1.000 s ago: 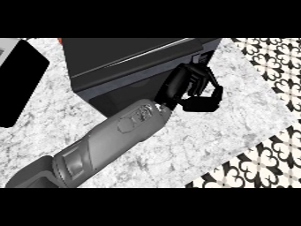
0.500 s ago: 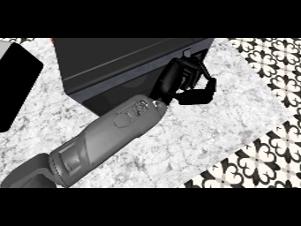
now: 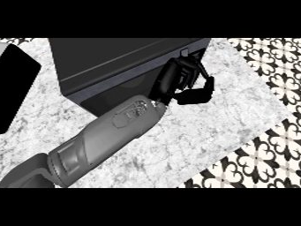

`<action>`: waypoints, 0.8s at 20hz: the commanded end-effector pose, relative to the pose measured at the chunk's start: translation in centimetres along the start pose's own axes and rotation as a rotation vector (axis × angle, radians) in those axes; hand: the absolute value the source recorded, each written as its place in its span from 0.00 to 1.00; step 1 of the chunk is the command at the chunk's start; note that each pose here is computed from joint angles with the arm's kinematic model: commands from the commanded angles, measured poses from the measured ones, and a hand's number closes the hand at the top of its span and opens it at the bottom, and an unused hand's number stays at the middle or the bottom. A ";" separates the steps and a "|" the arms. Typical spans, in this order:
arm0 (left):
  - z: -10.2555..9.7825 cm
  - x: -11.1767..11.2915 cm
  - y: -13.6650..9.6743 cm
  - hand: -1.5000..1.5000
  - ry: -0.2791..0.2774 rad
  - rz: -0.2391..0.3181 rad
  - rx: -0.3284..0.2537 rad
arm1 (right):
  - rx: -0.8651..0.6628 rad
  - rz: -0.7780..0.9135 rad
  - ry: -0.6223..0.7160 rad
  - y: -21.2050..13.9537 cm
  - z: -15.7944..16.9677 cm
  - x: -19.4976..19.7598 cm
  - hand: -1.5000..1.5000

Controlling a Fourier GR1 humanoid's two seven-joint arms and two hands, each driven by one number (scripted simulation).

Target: Pick up the milk, place it into the microwave and close the microwave

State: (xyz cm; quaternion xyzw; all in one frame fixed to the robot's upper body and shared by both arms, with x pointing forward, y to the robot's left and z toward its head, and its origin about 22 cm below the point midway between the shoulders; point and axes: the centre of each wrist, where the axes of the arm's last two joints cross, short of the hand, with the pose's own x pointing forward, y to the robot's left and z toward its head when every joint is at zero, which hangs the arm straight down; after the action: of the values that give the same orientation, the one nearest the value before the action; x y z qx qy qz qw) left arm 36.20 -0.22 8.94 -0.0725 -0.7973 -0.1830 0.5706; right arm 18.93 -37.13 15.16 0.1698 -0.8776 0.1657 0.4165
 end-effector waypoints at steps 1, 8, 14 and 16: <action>-1.0 2.0 -2.5 1.00 -0.032 0.031 -0.048 | 0.004 -0.016 0.002 -0.4 -0.3 0.1 0.00; -0.7 1.4 -2.5 1.00 -0.030 0.024 -0.030 | 0.003 -0.016 -0.021 -1.2 -0.8 0.7 0.00; -1.1 0.0 -0.7 1.00 0.094 0.064 0.237 | -0.005 -0.016 -0.005 -1.7 -0.8 1.1 0.00; -0.8 -0.8 -0.4 1.00 0.126 0.065 0.267 | -0.020 -0.019 -0.021 -1.8 -0.8 1.2 0.00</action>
State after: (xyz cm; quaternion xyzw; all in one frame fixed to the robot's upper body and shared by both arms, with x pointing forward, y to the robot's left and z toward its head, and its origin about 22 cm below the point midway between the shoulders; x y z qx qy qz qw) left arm 35.49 -1.92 9.33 -0.0655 -0.8001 -0.1155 0.5850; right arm 19.54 -38.25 16.58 0.1792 -0.8789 0.1585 0.4127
